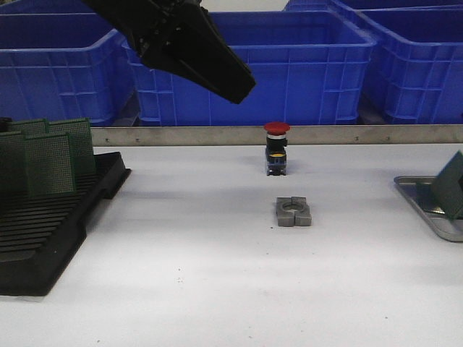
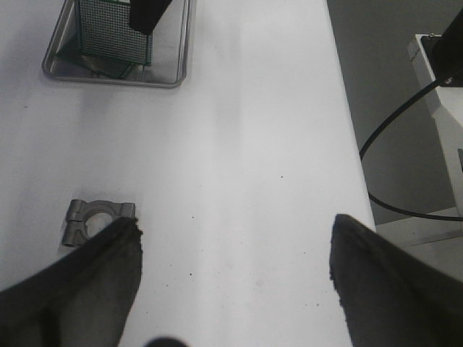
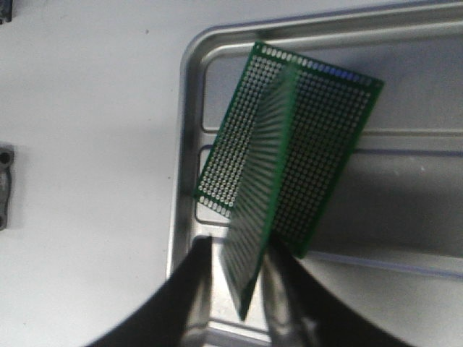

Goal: Place circuit board on tray
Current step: 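Open the right gripper and withdraw both arms upward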

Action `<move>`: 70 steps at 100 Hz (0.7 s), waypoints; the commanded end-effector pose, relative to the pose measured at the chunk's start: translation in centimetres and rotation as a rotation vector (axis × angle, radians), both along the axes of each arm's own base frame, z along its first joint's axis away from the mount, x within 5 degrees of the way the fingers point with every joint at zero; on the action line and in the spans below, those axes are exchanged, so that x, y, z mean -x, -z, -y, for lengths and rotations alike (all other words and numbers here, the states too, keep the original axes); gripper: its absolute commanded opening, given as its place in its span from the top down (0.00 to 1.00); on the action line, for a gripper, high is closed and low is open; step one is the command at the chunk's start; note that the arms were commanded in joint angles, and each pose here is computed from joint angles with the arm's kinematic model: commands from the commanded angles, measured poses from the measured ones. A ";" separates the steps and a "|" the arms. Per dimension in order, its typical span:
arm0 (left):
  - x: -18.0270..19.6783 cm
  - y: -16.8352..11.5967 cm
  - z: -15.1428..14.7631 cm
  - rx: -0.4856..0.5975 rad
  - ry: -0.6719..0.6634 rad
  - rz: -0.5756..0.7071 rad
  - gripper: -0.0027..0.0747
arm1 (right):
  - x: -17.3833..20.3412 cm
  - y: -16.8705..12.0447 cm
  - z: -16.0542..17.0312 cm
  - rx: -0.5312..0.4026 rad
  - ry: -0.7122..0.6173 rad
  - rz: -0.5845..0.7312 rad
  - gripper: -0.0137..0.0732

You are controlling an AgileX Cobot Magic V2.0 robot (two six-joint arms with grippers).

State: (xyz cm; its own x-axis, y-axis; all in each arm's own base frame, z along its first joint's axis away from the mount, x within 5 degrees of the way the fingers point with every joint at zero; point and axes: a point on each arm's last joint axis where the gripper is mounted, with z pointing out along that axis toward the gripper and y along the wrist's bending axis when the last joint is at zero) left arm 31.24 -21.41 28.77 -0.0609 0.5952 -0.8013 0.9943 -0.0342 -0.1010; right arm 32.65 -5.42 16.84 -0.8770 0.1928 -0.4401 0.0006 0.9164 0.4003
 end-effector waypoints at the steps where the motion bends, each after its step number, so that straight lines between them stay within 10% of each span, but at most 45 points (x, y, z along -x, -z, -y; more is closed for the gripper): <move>1: 0.8 -3.1 0.2 0.095 -0.003 0.031 0.30 | -0.4 -2.1 0.4 0.024 0.008 0.079 0.31; 10: 0.9 -3.2 0.2 0.095 0.008 0.022 0.30 | -0.4 -2.1 0.4 0.028 0.005 0.078 0.16; 28: 0.6 -3.3 -0.1 0.089 -0.051 -0.044 0.31 | 0.1 -3.5 0.7 0.054 -0.005 0.111 0.23; 41: -0.4 -3.4 -1.7 0.086 -0.173 -0.135 0.46 | 0.8 -5.7 0.4 0.073 -0.012 0.171 0.48; 55: -1.5 -3.6 -4.7 0.086 -0.261 -0.210 0.92 | 2.0 -8.2 -0.4 0.064 -0.051 0.223 0.93; 70: -2.4 -3.6 -7.8 0.083 -0.335 -0.269 0.99 | 3.0 -10.7 -2.5 0.065 -0.115 0.293 0.91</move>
State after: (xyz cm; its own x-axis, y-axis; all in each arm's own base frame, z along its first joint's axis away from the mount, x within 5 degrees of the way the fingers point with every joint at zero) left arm 34.57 -14.95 28.99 -0.4402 0.5108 -0.7384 0.8970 0.2868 -0.3364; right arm 30.24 -4.19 24.29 -0.7896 0.0947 -0.6063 -0.1425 0.9327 0.3313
